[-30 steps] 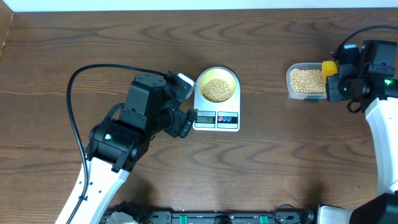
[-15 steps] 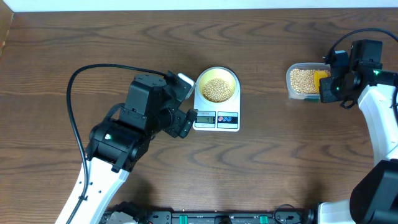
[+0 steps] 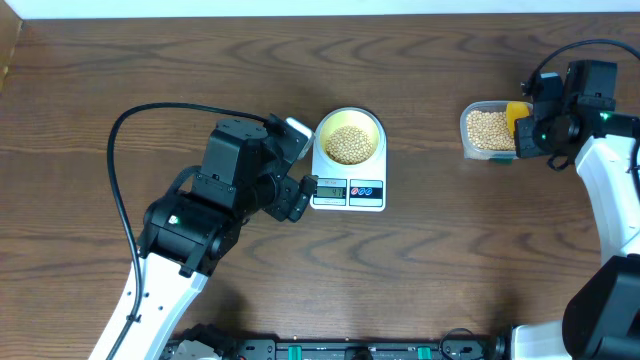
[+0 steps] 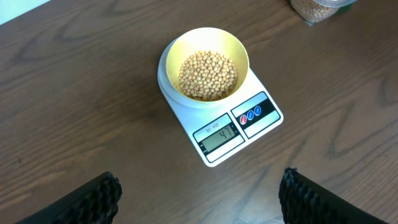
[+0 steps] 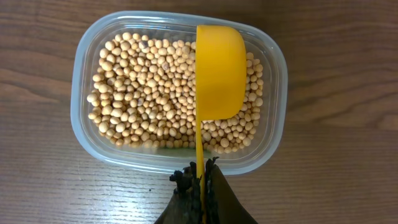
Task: Scoop item into bowl and weigh 50g on scale
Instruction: 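Dip the scoop into the soybeans a third time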
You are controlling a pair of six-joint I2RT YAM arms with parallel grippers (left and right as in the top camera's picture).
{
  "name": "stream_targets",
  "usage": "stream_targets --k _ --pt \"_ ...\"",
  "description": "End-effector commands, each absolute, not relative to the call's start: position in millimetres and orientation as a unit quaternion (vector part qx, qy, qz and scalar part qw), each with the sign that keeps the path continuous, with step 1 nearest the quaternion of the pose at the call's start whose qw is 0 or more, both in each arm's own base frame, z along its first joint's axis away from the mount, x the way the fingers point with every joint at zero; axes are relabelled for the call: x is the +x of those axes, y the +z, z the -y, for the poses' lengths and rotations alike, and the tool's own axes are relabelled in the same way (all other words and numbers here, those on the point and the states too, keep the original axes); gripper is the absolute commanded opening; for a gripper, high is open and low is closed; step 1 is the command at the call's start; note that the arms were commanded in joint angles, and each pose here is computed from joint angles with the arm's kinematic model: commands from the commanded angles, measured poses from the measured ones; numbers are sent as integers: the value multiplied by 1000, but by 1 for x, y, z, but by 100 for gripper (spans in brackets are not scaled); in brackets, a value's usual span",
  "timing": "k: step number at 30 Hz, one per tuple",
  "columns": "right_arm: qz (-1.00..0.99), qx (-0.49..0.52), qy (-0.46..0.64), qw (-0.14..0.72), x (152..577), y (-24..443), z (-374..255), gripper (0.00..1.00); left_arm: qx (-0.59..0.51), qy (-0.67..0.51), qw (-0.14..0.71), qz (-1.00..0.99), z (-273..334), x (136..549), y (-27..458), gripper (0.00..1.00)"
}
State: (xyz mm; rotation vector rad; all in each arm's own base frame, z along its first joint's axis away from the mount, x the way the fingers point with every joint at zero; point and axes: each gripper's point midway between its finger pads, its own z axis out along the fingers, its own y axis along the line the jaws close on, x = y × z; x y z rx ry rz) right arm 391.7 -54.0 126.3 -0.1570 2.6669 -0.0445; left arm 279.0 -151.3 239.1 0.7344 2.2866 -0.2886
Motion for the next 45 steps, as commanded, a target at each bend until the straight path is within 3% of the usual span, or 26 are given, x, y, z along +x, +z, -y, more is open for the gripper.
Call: stream_targets --k 1,27,45 --pt "-974 -56 -9 217 391 114 53 1 288 -113 351 -884 151 279 238 84" --pt "-970 -68 151 180 373 102 1 1 288 -113 351 -884 151 279 238 83" --pt "-960 56 177 208 375 109 58 1 288 -113 351 -884 151 279 238 84"
